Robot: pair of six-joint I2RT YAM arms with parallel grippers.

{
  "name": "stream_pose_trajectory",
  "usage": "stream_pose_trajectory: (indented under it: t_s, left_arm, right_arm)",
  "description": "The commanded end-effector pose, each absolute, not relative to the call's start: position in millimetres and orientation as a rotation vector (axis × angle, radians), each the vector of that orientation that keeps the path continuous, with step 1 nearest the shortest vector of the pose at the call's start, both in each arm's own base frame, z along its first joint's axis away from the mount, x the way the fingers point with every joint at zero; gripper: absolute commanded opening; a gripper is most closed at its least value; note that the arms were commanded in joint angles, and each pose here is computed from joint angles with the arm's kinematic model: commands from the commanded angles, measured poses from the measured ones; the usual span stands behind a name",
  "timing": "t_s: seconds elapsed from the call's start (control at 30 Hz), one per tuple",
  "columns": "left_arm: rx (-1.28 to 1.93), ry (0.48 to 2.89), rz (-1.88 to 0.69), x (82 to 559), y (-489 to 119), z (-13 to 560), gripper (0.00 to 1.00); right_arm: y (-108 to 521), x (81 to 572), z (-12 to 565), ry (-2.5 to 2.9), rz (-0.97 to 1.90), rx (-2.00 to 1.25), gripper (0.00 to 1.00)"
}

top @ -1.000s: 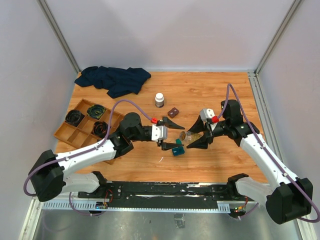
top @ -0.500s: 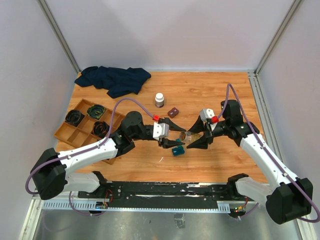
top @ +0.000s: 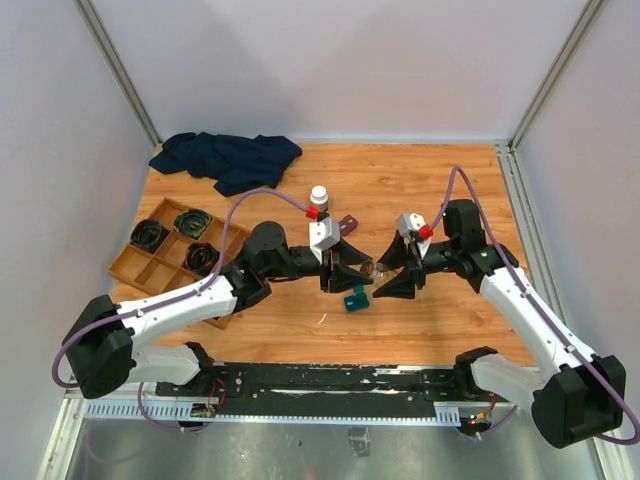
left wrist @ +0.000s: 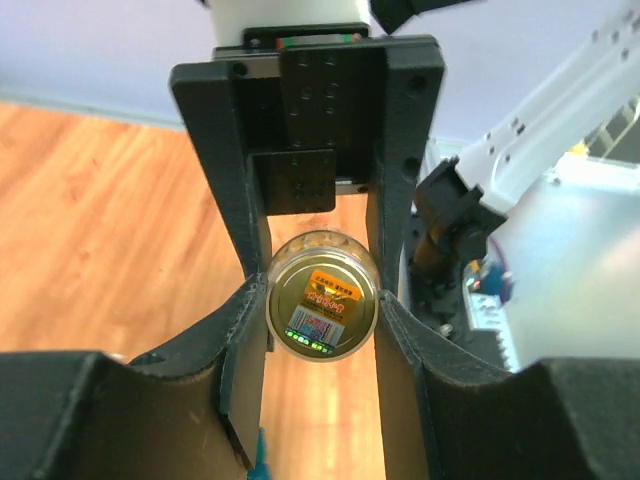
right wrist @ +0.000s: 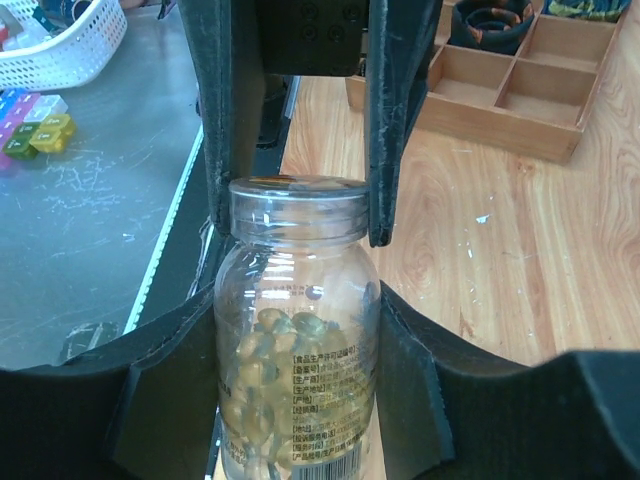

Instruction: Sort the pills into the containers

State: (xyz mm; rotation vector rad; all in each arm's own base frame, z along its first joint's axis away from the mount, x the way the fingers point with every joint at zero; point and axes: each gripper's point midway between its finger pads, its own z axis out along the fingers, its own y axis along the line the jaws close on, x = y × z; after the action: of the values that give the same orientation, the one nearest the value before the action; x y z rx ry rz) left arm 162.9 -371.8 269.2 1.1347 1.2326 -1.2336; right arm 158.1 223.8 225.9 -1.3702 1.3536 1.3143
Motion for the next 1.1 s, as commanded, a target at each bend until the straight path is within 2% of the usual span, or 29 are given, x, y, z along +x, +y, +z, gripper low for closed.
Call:
stream_pose_trajectory:
  t_s: [0.0, 0.07, 0.17, 0.47, 0.5, 0.7, 0.8, 1.0, 1.07]
  left_arm:
    - [0.595, 1.62, -1.481, 178, -370, 277, 0.0]
    - [0.374, 1.72, -1.527, 185, -363, 271, 0.0]
    - [0.245, 1.739, -1.562, 183, -353, 276, 0.0]
    - [0.212, 1.734, -1.537, 182, -353, 281, 0.01]
    - [0.218, 1.73, -1.544, 182, -354, 283, 0.05]
    - [0.254, 1.684, -1.554, 178, -353, 297, 0.52]
    - [0.272, 1.626, -1.511, 178, -344, 303, 0.7]
    - [0.382, 1.379, -1.415, 164, -311, 322, 0.97]
    - [0.513, 1.241, -1.369, 150, -305, 329, 0.99]
  right_arm:
    - [219, 191, 221, 1.4, 1.126, -1.342, 0.01]
    - [219, 193, 220, 1.414, 1.119, -1.333, 0.01]
    - [218, 196, 220, 1.43, 1.109, -1.32, 0.01]
    - [217, 196, 221, 1.432, 1.123, -1.306, 0.01]
    - [217, 195, 220, 1.433, 1.127, -1.307, 0.01]
    - [218, 193, 222, 1.422, 1.141, -1.311, 0.01]
    - [218, 190, 223, 1.412, 1.154, -1.317, 0.01]
    - [217, 185, 225, 1.376, 1.171, -1.341, 0.01]
    - [217, 181, 227, 1.359, 1.184, -1.351, 0.0]
